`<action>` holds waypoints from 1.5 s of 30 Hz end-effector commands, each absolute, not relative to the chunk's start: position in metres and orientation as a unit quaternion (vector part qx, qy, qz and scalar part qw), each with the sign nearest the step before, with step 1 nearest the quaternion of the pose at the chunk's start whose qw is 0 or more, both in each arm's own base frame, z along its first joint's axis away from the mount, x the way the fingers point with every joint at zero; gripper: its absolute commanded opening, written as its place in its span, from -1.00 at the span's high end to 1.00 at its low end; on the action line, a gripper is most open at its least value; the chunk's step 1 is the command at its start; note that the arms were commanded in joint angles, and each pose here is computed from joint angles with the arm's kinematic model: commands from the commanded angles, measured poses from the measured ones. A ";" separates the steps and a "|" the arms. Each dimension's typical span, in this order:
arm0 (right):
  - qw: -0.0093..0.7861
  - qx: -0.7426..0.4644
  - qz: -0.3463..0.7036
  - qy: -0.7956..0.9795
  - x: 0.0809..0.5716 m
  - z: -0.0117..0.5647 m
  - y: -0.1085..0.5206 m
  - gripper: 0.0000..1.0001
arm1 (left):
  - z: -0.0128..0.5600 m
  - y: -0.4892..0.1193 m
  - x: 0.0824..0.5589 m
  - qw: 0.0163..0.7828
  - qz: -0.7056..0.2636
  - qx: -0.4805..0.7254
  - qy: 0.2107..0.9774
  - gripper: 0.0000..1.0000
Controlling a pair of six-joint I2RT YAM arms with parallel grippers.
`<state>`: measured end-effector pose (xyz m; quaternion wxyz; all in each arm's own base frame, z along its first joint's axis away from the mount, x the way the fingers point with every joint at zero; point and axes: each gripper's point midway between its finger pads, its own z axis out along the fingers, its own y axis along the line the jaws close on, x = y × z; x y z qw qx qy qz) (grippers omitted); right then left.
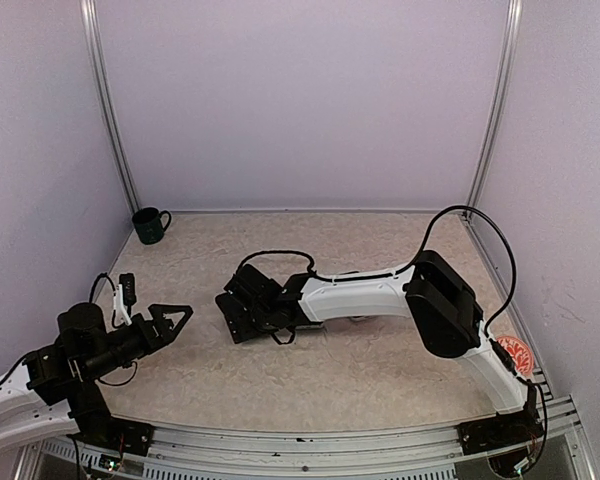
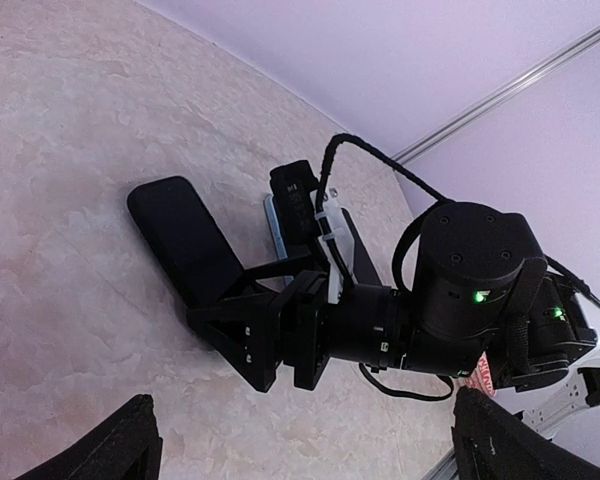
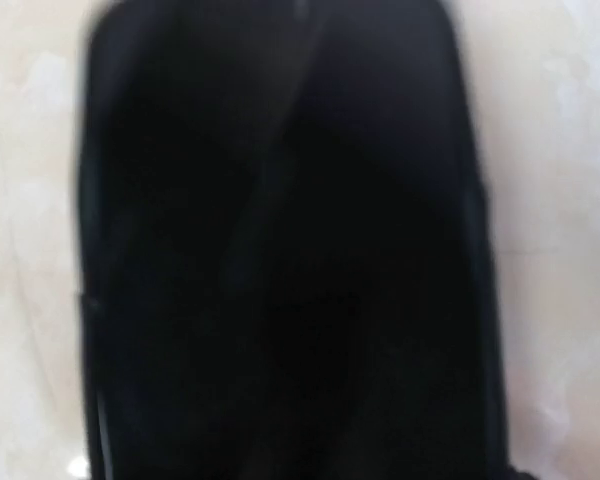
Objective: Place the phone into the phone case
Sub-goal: Place the phone with the phone case at the center of the board, then adjust the phone with the phone case at the center of the board.
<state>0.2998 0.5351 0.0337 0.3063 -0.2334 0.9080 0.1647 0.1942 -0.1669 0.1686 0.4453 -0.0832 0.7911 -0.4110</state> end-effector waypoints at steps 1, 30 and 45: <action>0.323 -0.227 0.182 0.901 0.309 0.049 0.542 -0.71 | 0.168 -0.166 0.197 0.451 -0.412 -0.090 0.787 -0.98; 0.282 -0.299 0.270 0.871 0.263 0.058 0.532 -0.76 | 0.081 -0.183 0.268 0.349 -0.296 -0.152 0.876 -0.79; 0.273 -0.335 0.328 0.840 0.255 0.066 0.562 -0.77 | 0.070 -0.186 0.289 0.341 -0.295 -0.150 0.880 -0.60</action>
